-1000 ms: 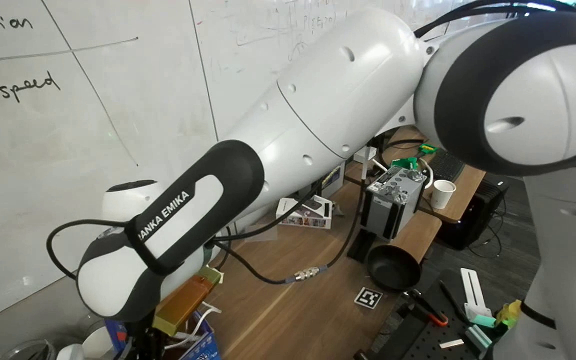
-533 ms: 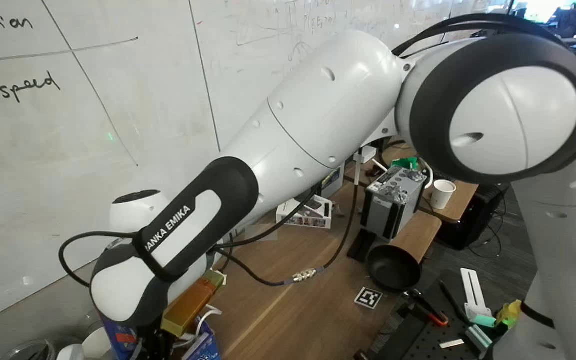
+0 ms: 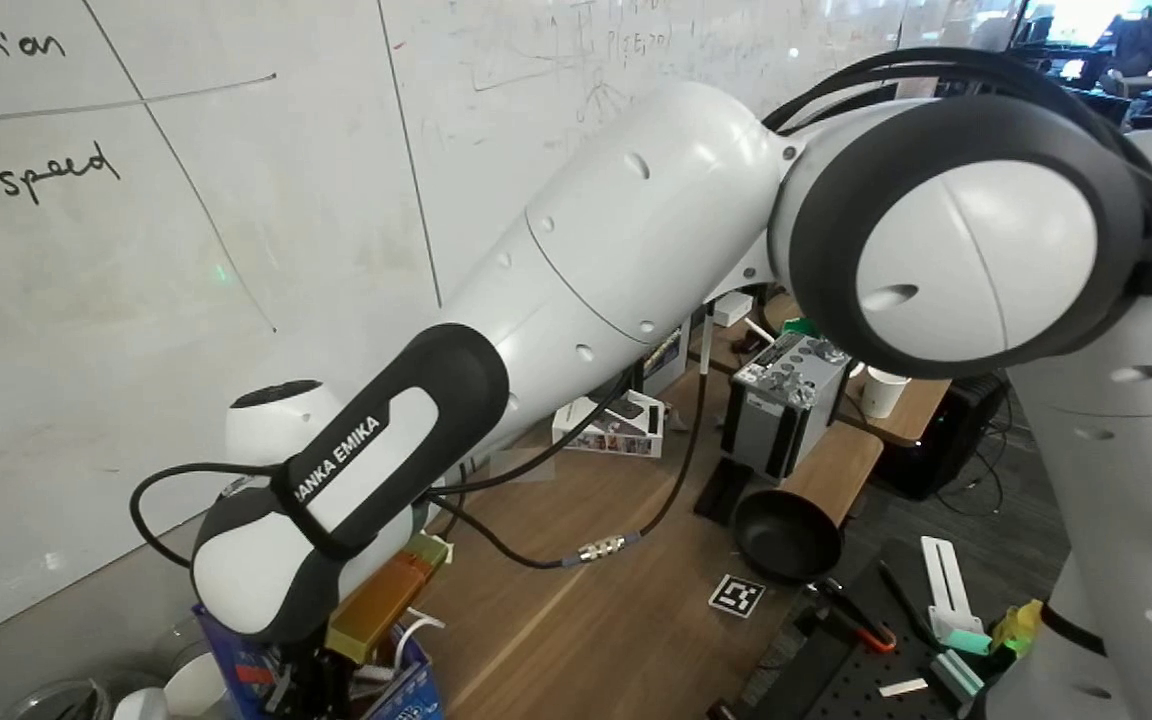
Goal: Pick up the ropes from the table and put them in the blue box.
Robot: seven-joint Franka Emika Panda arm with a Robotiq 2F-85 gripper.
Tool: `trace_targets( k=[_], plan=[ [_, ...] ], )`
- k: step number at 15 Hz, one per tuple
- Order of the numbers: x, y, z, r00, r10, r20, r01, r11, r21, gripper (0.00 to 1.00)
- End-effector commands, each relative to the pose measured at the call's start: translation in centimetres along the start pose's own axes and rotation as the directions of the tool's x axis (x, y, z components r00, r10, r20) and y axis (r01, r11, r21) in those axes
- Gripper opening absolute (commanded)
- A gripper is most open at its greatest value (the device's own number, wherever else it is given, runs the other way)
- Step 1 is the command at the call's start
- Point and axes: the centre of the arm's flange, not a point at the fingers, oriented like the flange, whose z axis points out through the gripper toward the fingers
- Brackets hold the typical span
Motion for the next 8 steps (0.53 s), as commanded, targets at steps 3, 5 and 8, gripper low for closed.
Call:
trace_targets(
  k=[3, 5, 8],
  plan=[
    [-0.3, 1.2, -3.4, 0.999, 0.036, -0.033, -0.037, 0.999, -0.032, 0.68],
    [-1.1, 1.9, -5.8, 0.997, 0.049, -0.051, -0.051, 0.998, -0.033, 0.81],
    [-3.7, 3.3, -10.7, 0.992, 0.069, -0.102, -0.074, 0.996, -0.046, 1.00]
  ],
)
